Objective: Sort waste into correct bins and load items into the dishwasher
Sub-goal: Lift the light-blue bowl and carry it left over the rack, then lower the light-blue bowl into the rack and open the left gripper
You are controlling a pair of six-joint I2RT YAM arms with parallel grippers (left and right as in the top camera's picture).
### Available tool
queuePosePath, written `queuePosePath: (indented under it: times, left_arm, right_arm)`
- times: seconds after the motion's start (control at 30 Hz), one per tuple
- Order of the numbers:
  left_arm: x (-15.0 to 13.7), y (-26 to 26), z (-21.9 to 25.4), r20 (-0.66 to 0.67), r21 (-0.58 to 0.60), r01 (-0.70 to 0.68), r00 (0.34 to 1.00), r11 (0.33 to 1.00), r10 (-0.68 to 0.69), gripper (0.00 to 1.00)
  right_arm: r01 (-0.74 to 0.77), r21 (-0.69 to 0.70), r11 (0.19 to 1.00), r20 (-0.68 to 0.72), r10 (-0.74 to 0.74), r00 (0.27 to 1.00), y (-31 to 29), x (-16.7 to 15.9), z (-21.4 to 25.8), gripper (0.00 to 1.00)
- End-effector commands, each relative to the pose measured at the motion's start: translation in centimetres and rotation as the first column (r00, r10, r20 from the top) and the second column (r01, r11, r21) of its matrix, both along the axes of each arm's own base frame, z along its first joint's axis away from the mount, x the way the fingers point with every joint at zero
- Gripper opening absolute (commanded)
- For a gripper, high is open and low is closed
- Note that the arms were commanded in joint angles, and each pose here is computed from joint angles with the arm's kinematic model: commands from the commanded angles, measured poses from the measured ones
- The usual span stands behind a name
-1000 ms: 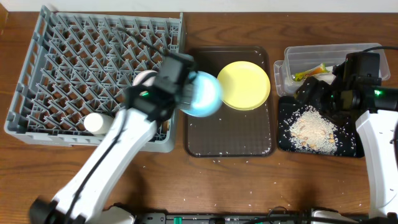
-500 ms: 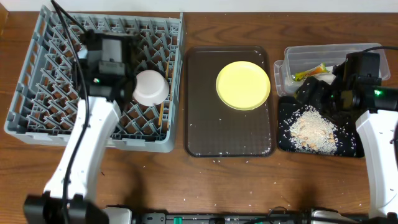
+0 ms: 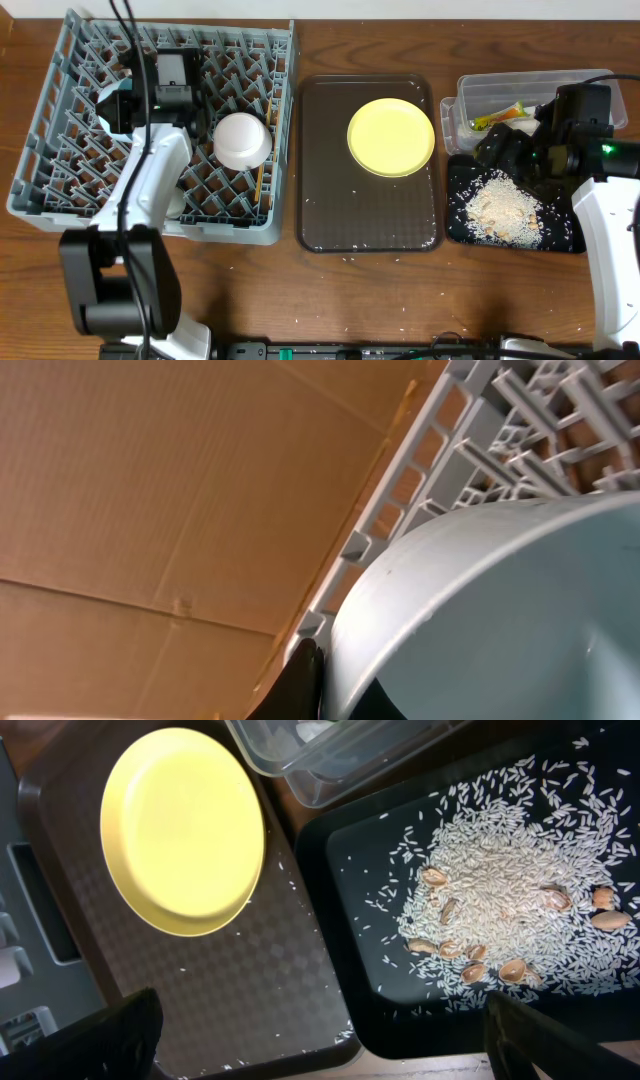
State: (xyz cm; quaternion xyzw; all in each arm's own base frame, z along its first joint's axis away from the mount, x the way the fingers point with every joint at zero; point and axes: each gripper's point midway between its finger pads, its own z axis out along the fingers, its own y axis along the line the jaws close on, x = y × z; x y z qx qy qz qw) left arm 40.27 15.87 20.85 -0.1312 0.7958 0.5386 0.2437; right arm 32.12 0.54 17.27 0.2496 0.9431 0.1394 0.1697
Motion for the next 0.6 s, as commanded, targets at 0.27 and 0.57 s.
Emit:
queuePosePath:
  times: [0.27,0.57]
  left_arm:
    - [-0.2,0.7,-2.3,-0.064,0.076,-0.063,0.996,0.995,0.068,0.07]
    - [0.4,0.0,-4.4,-0.107,0.076,-0.046,0.993,0.996,0.054,0.08]
  right_arm:
    - [-0.011,0.002,1.0,-0.001,0.011,1.0,0.0,0.1,-0.1,0.99]
    - [-0.011,0.002,1.0,-0.001,0.011,1.0,0.0,0.1,-0.1,0.99]
